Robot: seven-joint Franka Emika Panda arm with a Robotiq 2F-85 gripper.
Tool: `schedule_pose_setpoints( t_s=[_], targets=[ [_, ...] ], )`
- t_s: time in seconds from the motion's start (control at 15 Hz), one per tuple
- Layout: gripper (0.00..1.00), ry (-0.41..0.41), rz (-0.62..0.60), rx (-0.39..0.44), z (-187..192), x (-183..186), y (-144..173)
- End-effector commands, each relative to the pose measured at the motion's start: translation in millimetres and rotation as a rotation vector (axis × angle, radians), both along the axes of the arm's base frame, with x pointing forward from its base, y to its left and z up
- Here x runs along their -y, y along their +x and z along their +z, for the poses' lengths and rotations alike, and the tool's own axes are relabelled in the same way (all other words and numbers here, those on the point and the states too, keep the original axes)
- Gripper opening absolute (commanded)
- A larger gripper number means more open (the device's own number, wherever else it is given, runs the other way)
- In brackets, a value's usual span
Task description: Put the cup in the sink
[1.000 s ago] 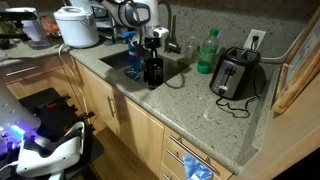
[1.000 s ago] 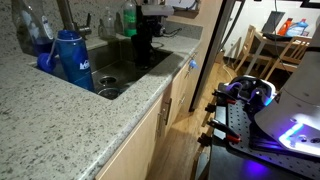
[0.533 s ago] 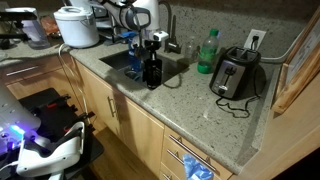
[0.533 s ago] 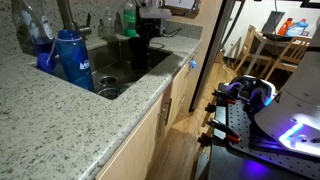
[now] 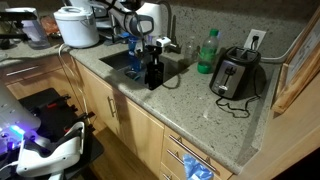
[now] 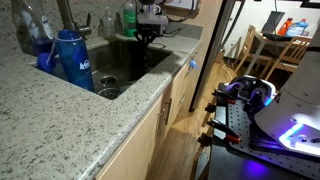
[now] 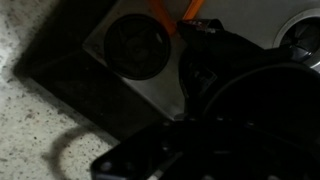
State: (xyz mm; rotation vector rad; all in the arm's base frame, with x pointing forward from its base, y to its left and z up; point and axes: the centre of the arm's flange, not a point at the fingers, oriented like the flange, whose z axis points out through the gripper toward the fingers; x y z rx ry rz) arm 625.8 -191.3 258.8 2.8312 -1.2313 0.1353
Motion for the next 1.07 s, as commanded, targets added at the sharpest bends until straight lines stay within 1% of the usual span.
schedule_pose_setpoints(
  t_s=[0.0,0.13,0.87,0.93,1.0],
  targets=[
    [0.02,0.005,0.012,0.018,-9,11,11],
    [0.02,0.0,0.012,0.019,-14,13,13],
    [0.02,-0.006,0.03,0.028,-7,18,22],
    [0.08,-0.007,0.034,0.024,-7,18,23],
    [0.32,-0.006,0.033,0.02,-6,18,23]
  ],
)
